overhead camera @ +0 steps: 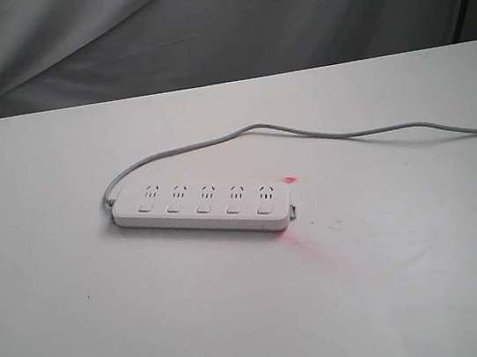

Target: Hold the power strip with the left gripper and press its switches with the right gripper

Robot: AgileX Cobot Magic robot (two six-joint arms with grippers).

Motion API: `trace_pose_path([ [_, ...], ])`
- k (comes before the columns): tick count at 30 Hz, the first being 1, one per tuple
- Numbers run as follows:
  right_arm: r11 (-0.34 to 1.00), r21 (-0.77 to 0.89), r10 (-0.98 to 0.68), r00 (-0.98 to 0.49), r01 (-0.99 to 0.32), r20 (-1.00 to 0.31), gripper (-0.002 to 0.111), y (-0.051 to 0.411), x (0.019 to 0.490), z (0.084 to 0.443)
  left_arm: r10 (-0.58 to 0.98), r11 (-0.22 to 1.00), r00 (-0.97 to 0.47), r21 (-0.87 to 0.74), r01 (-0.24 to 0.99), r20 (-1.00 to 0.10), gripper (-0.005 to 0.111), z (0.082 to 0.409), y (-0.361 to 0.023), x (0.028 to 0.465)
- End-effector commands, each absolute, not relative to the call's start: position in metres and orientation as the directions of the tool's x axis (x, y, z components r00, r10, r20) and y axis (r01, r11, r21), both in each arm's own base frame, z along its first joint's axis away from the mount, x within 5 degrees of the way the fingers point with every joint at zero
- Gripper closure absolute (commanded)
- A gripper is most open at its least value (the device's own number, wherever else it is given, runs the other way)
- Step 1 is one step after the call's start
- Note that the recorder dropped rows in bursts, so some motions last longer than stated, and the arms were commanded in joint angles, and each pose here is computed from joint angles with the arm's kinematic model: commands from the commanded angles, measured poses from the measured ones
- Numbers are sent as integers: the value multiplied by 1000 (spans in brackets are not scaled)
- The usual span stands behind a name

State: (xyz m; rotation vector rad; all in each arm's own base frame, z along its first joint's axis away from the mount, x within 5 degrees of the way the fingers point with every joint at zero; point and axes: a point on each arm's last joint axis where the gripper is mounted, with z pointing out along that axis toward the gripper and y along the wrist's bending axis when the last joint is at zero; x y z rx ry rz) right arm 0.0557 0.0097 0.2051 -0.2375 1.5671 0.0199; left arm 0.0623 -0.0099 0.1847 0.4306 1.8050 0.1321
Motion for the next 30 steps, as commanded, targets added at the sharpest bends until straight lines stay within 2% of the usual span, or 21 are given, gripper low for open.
trace_pose_path([
  [1,979,-134,-134,15,-153,-991,108,9,56,205,351,927,-214,307,214,-912,106,184,-10,62],
  [25,979,-134,-134,15,-153,-991,108,9,56,205,332,935,-207,292,200,-920,106,186,-9,66],
  [30,979,-134,-134,15,-153,-991,108,9,56,205,333,935,-223,290,205,-916,106,237,-11,89],
])
